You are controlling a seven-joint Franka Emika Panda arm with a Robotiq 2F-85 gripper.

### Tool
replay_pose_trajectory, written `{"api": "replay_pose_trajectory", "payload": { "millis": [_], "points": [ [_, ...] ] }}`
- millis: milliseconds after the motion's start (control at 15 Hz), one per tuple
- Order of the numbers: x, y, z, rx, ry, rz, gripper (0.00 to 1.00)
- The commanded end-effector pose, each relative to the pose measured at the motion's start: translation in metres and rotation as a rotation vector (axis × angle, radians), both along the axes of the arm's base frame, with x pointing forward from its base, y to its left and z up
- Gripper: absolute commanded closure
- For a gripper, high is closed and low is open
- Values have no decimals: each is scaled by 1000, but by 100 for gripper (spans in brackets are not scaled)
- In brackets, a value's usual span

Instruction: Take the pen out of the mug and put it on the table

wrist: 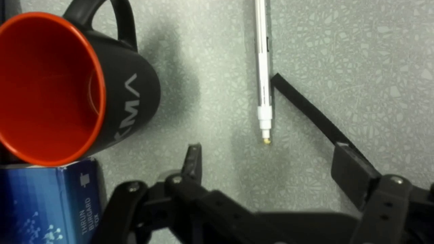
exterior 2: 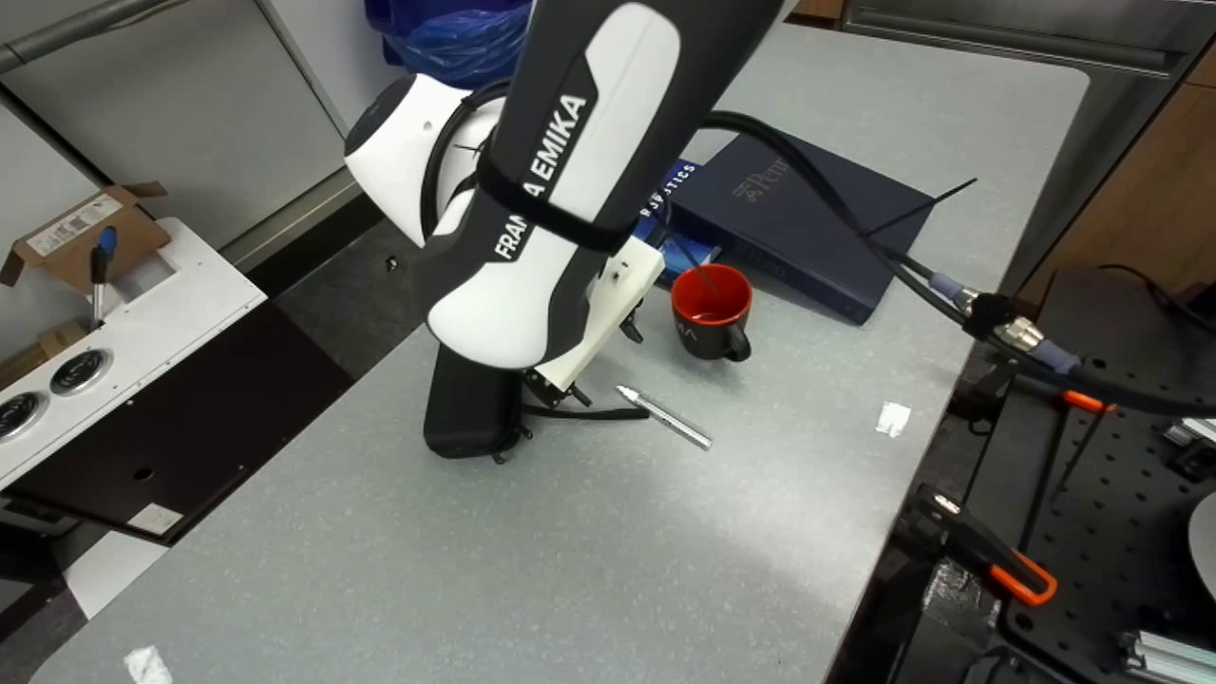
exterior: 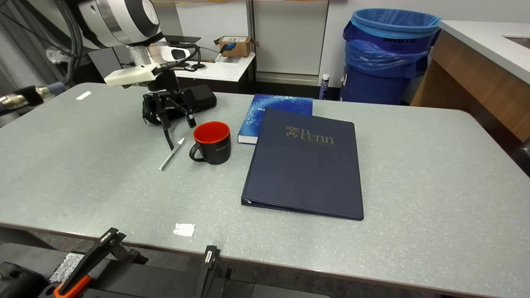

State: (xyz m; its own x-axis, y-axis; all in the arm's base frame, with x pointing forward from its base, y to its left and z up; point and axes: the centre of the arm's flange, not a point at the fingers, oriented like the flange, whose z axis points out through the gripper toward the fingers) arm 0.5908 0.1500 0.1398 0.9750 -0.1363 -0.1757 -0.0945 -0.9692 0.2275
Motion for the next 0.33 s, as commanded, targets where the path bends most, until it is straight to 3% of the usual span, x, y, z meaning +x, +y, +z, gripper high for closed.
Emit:
{"api": "replay_pose_trajectory", "payload": {
  "millis": [0, 267],
  "points": [
    [1, 0, 3, 2, -4, -1, 0],
    [2, -1, 6, 3, -9, -3, 0]
  ]
}}
